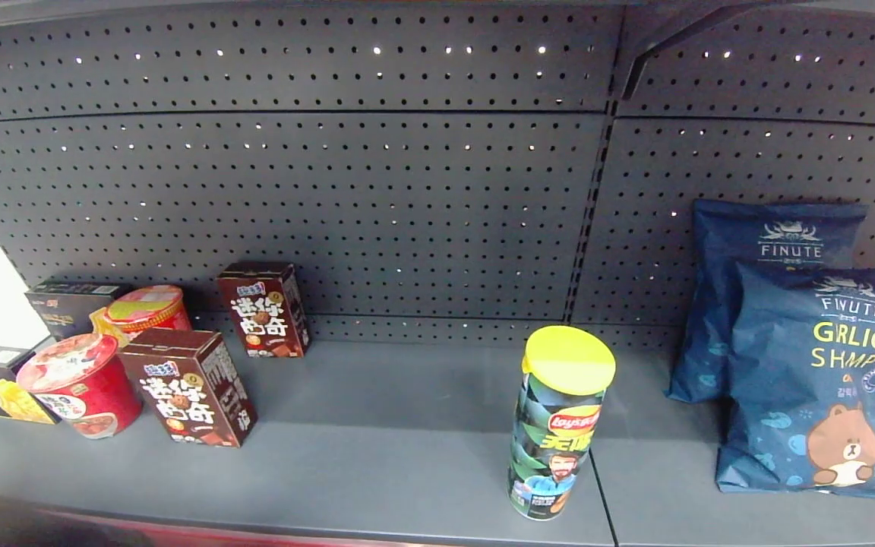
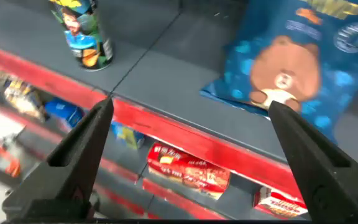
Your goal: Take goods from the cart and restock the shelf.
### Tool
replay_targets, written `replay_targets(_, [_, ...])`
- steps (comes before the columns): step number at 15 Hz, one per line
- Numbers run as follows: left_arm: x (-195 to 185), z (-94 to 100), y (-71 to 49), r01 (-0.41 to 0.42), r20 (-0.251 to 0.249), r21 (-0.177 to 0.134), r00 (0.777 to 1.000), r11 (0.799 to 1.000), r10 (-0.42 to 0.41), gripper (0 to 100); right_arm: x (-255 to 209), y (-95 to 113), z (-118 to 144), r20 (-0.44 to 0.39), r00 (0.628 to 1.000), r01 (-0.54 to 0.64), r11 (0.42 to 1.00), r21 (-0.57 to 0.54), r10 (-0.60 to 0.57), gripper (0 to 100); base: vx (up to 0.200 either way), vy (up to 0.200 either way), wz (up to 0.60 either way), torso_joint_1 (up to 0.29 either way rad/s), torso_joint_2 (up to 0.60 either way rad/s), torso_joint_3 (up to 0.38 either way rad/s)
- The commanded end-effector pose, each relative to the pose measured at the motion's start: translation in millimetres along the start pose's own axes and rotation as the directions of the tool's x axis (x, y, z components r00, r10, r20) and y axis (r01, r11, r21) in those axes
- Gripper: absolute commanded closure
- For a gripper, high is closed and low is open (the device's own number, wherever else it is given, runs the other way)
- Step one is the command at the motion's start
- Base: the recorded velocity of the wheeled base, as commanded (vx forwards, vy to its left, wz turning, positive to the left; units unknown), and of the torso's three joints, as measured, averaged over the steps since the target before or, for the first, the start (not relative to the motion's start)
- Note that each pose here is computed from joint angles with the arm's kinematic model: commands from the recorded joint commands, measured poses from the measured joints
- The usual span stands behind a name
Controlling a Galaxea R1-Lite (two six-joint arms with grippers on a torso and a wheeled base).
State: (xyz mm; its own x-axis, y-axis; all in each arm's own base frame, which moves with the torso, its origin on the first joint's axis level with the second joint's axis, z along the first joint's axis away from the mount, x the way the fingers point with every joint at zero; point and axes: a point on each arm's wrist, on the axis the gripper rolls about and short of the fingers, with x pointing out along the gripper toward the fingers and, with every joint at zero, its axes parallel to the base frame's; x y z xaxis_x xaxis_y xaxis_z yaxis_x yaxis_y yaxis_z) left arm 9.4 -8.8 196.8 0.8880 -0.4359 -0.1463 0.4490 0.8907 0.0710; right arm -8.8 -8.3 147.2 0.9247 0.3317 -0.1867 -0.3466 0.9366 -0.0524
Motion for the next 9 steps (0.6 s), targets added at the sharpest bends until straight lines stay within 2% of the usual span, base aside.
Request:
replay_targets(1, [19, 11.5, 7.0, 0.060, -0.047, -0.022, 0.997, 0.998, -0.061, 100, -11, 0, -22, 0.073, 0.997, 0.036, 0.999, 0.019, -0.038, 0, 0.000, 0.000, 0.00, 0.000, 0.00, 0.000])
replay_targets(2, [24, 16.3, 8.6, 0.097, -0.048, -0.023, 0.994, 0.995, -0.098, 100, -12, 0, -34, 0.085, 0.996, 0.040, 0.999, 0.020, -0.041, 0, 0.000, 0.000, 0.00, 0.000, 0.00, 0.000])
replay_targets(3, [24, 16.3, 8.6, 0.097, -0.048, -0.023, 0.994, 0.995, -0.098, 100, -12, 0, -34, 0.085, 0.996, 0.040, 0.999, 0.020, -0.041, 0, 0.000, 0.000, 0.00, 0.000, 0.00, 0.000])
replay_targets(4, [43, 24.5, 14.5, 0.136, -0.103, -0.047, 0.985, 0.990, -0.141, 100, -12, 2, -61, 0.106, 0.992, 0.071, 0.997, 0.010, -0.071, 0, 0.000, 0.000, 0.00, 0.000, 0.00, 0.000])
replay_targets(6, [58, 30.8, 14.6, 0.203, -0.132, -0.053, 0.969, 0.978, -0.208, 100, -11, 3, -62, 0.108, 0.990, 0.095, 0.995, 0.015, -0.096, 0, 0.000, 0.000, 0.00, 0.000, 0.00, 0.000])
replay_targets(7, [70, 32.2, 13.5, 0.249, -0.156, -0.061, 0.954, 0.967, -0.256, 100, -11, 3, -62, 0.107, 0.989, 0.096, 0.995, 0.015, -0.097, 0, 0.000, 0.000, 0.00, 0.000, 0.00, 0.000])
replay_targets(9, [96, 32.6, 13.0, 0.293, -0.163, -0.058, 0.940, 0.954, -0.299, 100, -11, 3, -62, 0.107, 0.989, 0.095, 0.995, 0.023, -0.097, 0, 0.000, 0.000, 0.00, 0.000, 0.00, 0.000])
